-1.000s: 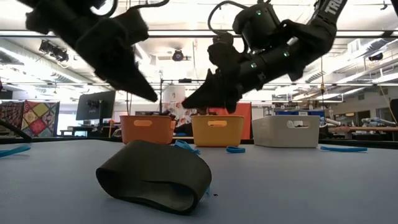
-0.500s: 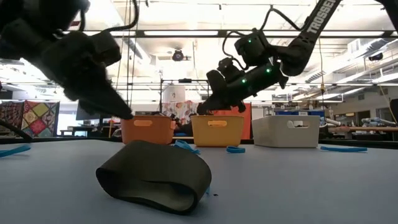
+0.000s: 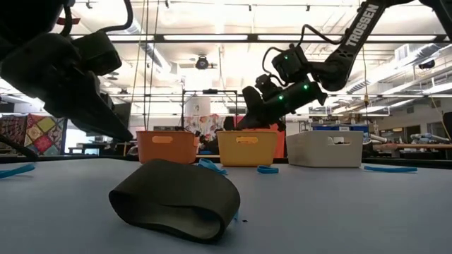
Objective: Sort rubber bands into baskets
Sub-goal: Put the orange rubber band into the yellow bin
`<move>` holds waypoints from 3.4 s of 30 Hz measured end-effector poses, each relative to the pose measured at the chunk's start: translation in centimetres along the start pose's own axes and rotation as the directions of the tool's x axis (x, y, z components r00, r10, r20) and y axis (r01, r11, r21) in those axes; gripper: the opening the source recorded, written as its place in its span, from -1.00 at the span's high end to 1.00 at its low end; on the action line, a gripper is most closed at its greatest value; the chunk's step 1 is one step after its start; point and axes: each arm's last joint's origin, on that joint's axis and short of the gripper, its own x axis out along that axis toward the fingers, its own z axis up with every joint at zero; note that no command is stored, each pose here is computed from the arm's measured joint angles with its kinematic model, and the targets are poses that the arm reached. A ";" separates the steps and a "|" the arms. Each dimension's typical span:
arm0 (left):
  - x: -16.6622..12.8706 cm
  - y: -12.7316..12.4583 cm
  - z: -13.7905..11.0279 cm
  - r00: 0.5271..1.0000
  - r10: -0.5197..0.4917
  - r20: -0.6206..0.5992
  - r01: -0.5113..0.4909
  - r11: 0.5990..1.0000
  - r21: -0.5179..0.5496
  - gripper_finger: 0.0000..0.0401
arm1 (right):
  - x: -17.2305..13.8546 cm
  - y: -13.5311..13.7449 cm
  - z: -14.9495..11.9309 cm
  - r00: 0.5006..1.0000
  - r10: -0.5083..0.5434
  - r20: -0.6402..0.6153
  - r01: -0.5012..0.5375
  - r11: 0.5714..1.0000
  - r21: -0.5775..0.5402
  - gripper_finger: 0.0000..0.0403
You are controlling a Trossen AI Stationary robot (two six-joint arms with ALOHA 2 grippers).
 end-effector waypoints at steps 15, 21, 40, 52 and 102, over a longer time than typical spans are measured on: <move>0.0 -0.1 -0.1 0.999 -0.046 -0.030 0.047 0.997 0.054 0.29 | 0.0 0.1 0.1 0.999 0.046 0.001 -0.046 0.999 -0.008 -0.19; 0.0 -0.1 -0.1 0.998 -0.048 -0.032 0.049 0.998 0.025 0.29 | 0.6 0.3 0.4 0.976 0.017 -0.218 -0.051 0.987 -0.152 -0.39; -0.2 0.6 -1.9 0.942 -0.123 -0.313 0.099 0.991 -0.092 0.29 | -0.3 5.5 4.9 0.919 -0.140 -0.369 0.052 0.970 -0.238 -0.23; -1.8 -1.7 -2.4 0.804 -0.238 -0.545 0.253 0.966 -0.049 0.29 | -5.5 14.6 3.0 0.924 -0.095 -0.371 -0.023 0.954 -0.300 -0.08; -3.2 -4.2 -4.8 0.819 -0.159 -0.552 0.272 0.954 0.129 0.41 | -9.8 21.9 -0.8 0.934 -0.044 -0.356 -0.107 0.913 -0.394 -0.07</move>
